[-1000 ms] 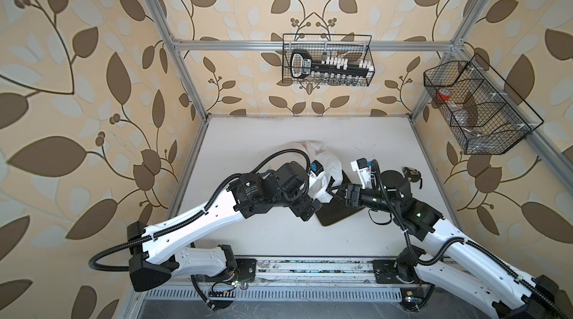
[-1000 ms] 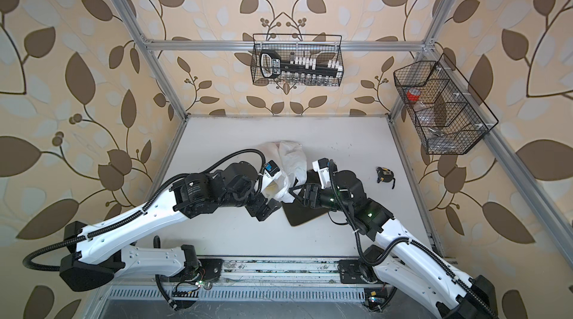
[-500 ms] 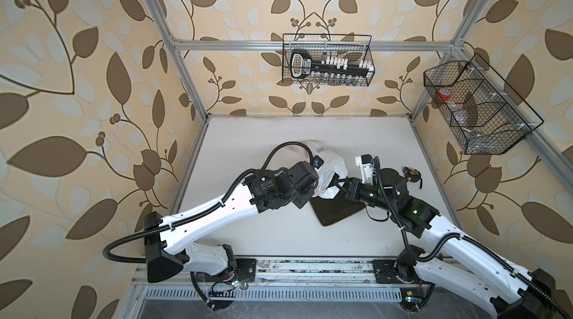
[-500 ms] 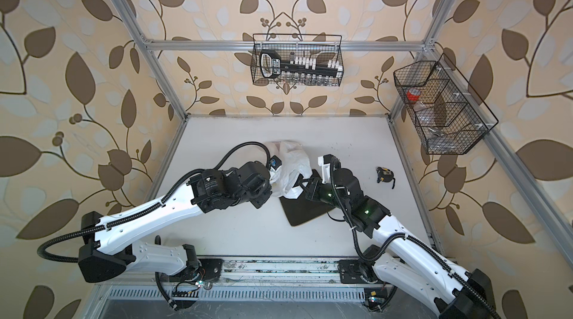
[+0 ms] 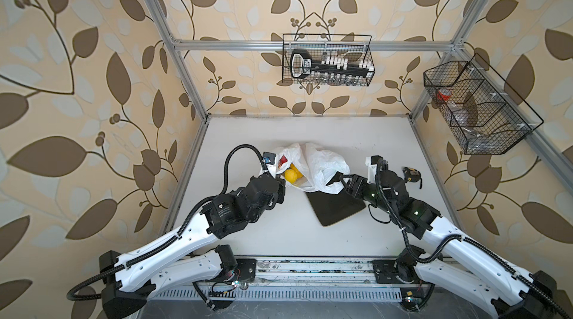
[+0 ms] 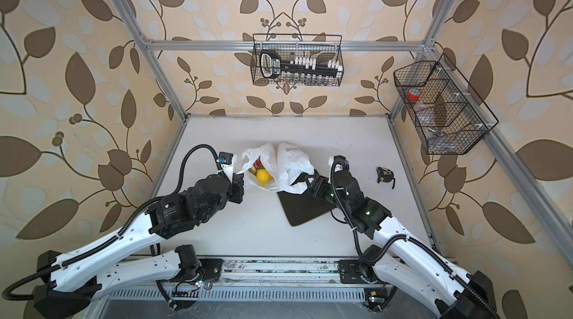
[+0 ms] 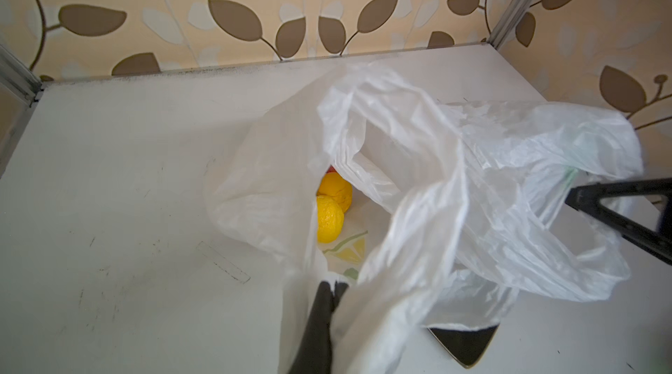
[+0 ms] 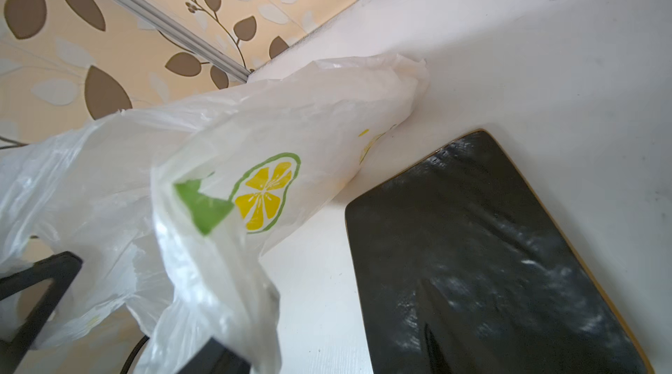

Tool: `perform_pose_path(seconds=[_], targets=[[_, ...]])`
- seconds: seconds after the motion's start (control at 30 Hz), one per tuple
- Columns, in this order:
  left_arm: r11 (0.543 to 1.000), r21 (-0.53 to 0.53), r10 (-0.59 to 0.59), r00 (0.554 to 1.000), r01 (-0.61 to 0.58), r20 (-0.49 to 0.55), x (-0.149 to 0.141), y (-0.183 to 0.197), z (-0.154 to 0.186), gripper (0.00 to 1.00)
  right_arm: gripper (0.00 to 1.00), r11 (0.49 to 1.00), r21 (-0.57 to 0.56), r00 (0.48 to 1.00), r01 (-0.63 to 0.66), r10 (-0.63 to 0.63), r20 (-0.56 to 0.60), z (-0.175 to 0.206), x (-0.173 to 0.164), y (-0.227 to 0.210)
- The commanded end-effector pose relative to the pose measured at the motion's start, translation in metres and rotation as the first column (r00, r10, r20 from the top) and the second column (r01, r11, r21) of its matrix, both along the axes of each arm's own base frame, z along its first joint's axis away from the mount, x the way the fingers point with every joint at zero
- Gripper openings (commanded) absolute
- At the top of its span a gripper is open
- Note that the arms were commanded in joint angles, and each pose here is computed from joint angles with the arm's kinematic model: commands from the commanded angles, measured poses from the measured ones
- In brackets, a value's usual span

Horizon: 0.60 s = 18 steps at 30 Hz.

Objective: Take fruits out of the plastic bag
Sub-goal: Spread open the plastic bag at the top-center of the table.

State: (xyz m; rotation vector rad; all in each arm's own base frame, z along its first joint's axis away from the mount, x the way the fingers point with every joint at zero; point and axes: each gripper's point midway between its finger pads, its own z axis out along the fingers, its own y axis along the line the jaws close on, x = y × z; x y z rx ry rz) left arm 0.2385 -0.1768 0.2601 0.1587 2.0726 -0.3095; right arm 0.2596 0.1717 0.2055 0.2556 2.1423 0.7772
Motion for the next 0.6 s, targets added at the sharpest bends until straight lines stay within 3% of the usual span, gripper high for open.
perform_pose_path(seconds=[0.0, 0.1, 0.23, 0.47, 0.57], targets=[[0.991, -0.133, 0.03, 0.999, -0.032, -0.013, 0.011, -0.007, 0.003, 0.0, 0.76, 0.988, -0.151, 0.987, 0.016, 0.009, 0.162, 0.042, -0.002, -0.022], [0.989, -0.151, -0.001, 1.0, -0.001, -0.009, 0.013, -0.012, 0.003, 0.0, 0.8, 0.982, -0.186, 0.944, 0.01, 0.052, 0.326, 0.087, -0.008, -0.029], [0.985, -0.172, 0.008, 1.0, -0.011, -0.018, 0.012, -0.011, -0.001, 0.0, 0.77, 0.967, -0.235, 0.845, -0.098, 0.205, 0.493, 0.128, -0.022, -0.015], [0.976, -0.211, 0.057, 0.998, -0.06, -0.022, 0.009, 0.001, -0.006, 0.0, 0.75, 0.843, -0.422, 0.738, -0.334, 0.512, 0.439, 0.131, -0.034, 0.034], [0.975, -0.212, 0.067, 0.997, -0.072, -0.029, 0.008, 0.004, -0.007, 0.0, 0.76, 0.748, -0.519, 0.649, -0.413, 0.642, 0.408, 0.124, -0.055, 0.069]])
